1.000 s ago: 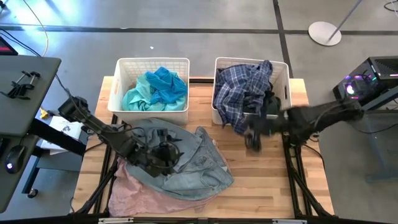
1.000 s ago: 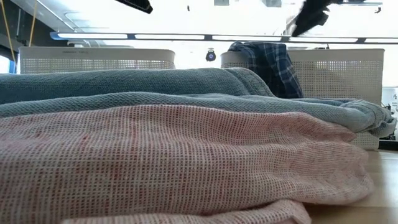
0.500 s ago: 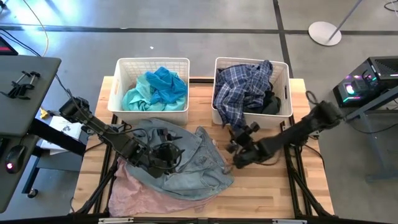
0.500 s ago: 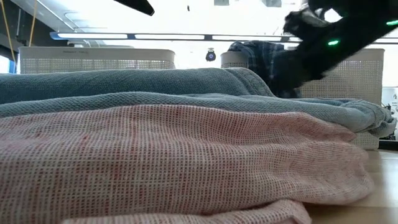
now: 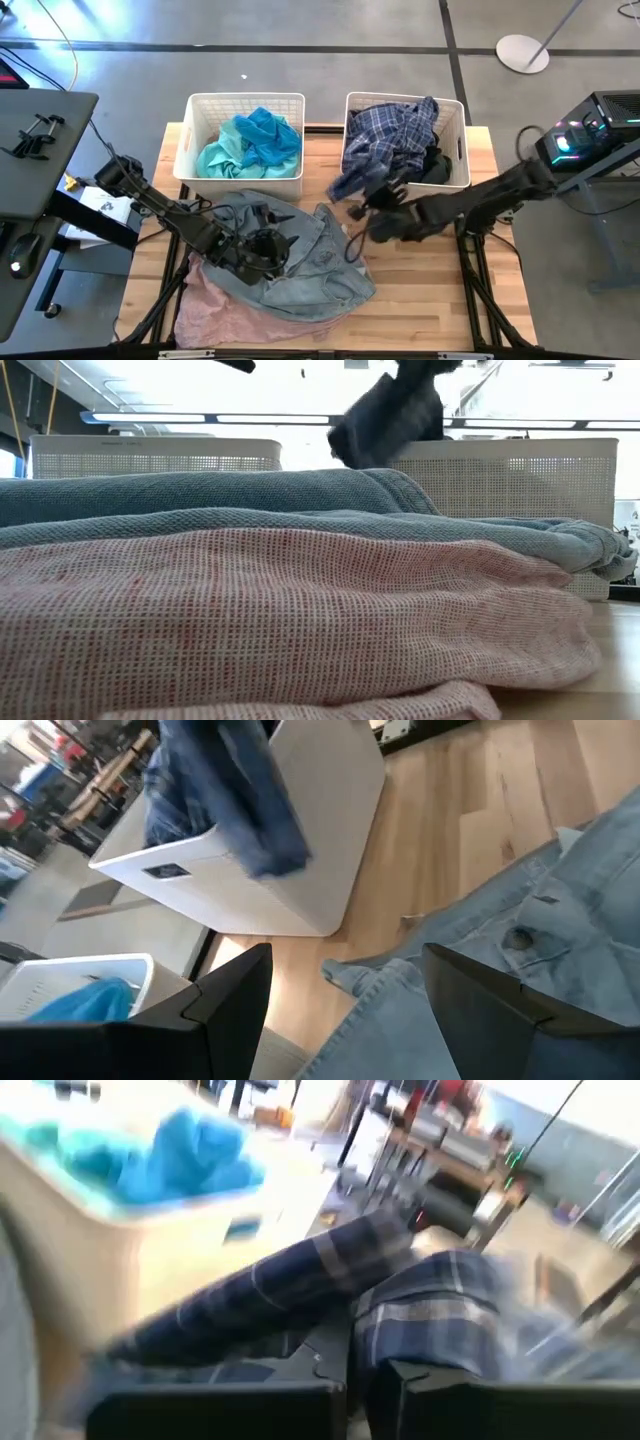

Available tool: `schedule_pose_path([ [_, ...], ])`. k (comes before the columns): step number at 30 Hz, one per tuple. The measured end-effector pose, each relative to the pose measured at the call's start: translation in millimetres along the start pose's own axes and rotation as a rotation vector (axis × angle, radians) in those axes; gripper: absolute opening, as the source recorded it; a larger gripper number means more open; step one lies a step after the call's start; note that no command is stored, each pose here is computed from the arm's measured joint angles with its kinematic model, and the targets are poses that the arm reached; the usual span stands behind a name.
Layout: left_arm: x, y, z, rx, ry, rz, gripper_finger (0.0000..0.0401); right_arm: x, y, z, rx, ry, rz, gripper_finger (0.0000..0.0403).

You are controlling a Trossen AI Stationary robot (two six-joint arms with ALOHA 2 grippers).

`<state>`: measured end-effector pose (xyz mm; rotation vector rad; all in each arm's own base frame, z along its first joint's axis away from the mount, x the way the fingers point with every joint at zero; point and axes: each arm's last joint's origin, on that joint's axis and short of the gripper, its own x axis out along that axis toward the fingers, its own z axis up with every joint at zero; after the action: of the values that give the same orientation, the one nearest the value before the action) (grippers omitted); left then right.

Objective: Sort clothes
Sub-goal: Put the blue/white pants into the right white bin

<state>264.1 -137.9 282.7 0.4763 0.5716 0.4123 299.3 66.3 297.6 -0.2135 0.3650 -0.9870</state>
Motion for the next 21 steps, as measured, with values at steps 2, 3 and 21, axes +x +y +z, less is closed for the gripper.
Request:
schedule_pose_path([
  [2,-1,1,2,-0.003,-0.014,0.011,0.0247,-7,-21,22,-0.041,-0.026,-0.034,0.0003],
  [3,-2,3,3,-0.001,-0.020,0.021,0.0247,-9,-34,31,-0.043,-0.031,-0.058,0.0004],
  [21,-15,30,6,-0.100,-0.051,0.115,0.0247,81,-148,-115,0.503,0.684,0.140,0.0000],
])
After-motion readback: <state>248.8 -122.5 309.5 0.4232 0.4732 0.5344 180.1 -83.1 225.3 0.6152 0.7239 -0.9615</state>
